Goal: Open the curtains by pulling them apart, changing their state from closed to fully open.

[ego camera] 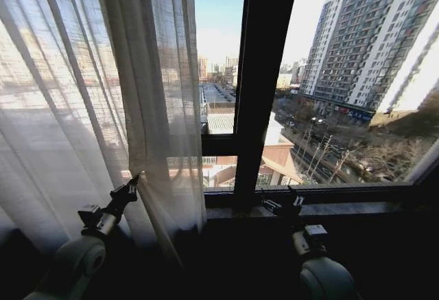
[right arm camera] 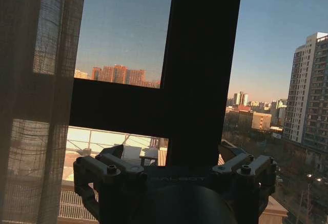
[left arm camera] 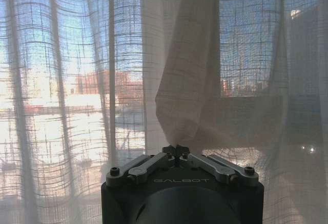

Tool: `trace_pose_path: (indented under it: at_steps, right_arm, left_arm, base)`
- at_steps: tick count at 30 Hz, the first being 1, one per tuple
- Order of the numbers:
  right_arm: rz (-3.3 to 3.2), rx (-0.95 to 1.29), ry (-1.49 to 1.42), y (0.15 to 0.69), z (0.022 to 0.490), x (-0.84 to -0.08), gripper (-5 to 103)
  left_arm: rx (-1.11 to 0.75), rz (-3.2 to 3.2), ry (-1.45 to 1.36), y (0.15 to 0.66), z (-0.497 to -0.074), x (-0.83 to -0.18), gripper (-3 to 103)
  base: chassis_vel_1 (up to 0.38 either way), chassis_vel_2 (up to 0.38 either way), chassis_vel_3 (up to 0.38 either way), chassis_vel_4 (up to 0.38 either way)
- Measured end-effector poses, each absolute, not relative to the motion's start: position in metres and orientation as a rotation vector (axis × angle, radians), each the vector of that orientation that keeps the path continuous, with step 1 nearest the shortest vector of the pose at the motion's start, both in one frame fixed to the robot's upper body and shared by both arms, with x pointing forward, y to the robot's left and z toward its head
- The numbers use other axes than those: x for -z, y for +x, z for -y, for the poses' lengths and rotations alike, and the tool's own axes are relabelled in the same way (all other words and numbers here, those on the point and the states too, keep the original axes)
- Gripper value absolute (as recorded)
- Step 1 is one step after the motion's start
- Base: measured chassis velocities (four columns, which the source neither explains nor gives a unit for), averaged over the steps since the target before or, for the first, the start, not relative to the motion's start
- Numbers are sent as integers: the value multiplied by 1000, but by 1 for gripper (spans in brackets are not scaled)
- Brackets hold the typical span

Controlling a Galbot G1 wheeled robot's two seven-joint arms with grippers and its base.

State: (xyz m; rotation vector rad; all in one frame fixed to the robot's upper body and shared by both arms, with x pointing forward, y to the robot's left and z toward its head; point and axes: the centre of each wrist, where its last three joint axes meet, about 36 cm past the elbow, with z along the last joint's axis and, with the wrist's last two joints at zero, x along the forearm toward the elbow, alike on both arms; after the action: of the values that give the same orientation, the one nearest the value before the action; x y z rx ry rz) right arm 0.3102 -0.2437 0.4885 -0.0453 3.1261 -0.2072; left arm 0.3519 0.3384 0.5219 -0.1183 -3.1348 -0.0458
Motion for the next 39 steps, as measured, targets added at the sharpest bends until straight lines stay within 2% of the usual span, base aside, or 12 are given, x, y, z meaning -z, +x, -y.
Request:
trace_pose_path:
  at_steps: [39]
  right_arm:
    - [-3130, 202, -107, 300, 235, -491, 100]
  left_arm:
    - [21, 3169, -102, 321, -330, -527, 0]
  base:
    - [353, 355, -350, -346]
